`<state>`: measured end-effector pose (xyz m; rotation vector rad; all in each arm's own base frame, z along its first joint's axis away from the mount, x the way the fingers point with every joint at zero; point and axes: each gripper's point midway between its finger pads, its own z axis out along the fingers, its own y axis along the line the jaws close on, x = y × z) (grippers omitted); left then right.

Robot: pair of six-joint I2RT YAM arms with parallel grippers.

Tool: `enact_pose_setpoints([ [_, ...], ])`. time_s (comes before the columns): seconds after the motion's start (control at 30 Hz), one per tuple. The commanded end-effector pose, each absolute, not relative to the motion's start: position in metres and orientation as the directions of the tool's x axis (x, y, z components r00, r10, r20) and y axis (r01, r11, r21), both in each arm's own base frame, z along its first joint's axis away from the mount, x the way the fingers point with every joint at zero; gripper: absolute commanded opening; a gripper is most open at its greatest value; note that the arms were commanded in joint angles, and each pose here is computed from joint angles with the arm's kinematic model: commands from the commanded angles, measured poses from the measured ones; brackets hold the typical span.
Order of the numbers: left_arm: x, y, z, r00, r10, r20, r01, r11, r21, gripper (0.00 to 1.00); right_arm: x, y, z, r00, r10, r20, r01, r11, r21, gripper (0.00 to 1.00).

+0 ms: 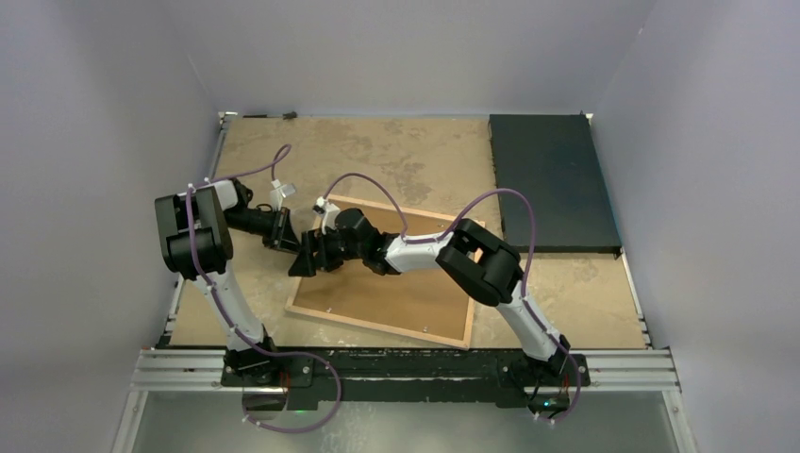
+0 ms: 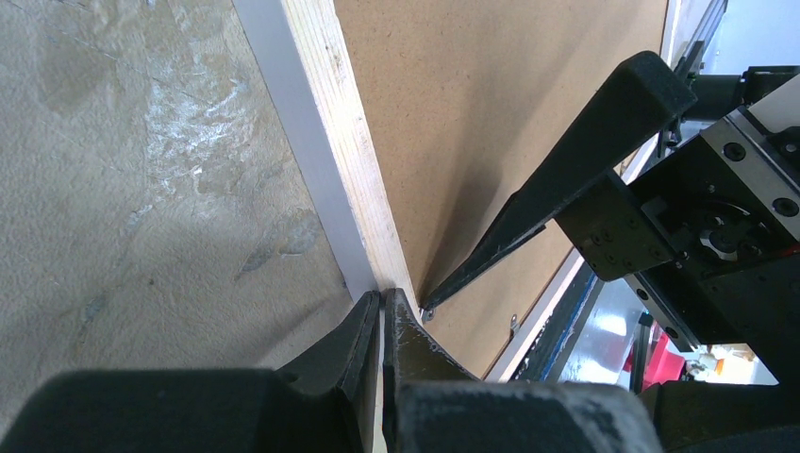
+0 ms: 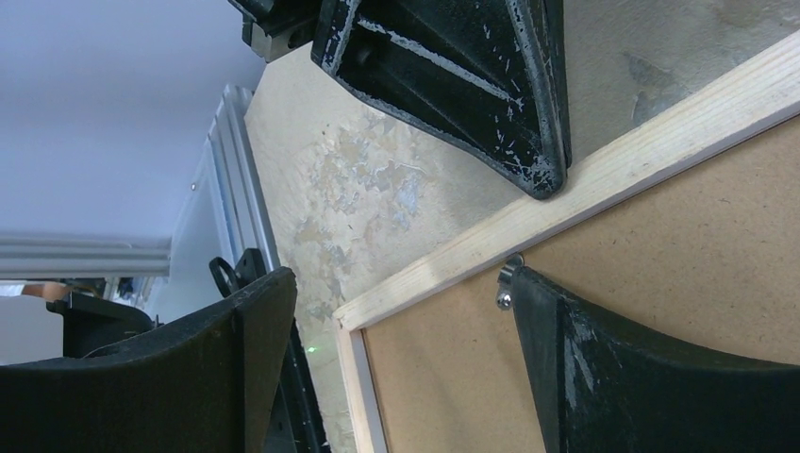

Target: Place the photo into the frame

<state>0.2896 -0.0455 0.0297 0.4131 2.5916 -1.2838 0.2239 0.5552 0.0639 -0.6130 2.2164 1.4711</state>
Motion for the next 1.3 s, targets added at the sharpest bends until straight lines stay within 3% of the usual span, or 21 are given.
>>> enact_pose_setpoints([
  [0.0,0.295,-0.047,0.031,-0.909,0.183,-0.373,0.406,0.582,-0.704,0.00,0.198,0.556,0.041,-0.844,-0.211,-0.493,-0.536,0.334,0.775,0.86],
  [0.53,0.294,-0.048,0.032,-0.910,0.184,-0.372,0.407,0.577,-0.709,0.00,0.193,0.557,0.046,-0.842,-0.232,-0.487,-0.538,0.312,0.783,0.85],
  [0.8,0.297,-0.042,0.043,-0.904,0.184,-0.387,0.417,0.583,-0.697,0.00,0.217,0.546,0.097,-0.803,-0.188,-0.565,-0.594,0.311,0.742,0.95],
  [0.9,0.302,-0.032,0.050,-0.898,0.184,-0.400,0.425,0.596,-0.681,0.00,0.248,0.498,0.129,-0.795,-0.090,-0.600,-0.582,0.392,0.712,0.99],
  [1.03,0.308,-0.018,0.057,-0.887,0.203,-0.416,0.443,0.629,-0.639,0.00,0.286,0.390,0.124,-0.810,0.039,-0.585,-0.426,0.647,0.633,0.99],
  [1.13,0.309,-0.008,0.049,-0.874,0.234,-0.425,0.458,0.686,-0.565,0.00,0.288,0.303,0.103,-0.823,0.121,-0.555,-0.249,0.801,0.544,0.99],
  [1.27,0.300,0.000,0.029,-0.865,0.297,-0.404,0.478,0.730,-0.489,0.00,0.271,0.215,0.077,-0.818,0.218,-0.533,-0.065,0.884,0.462,0.99],
])
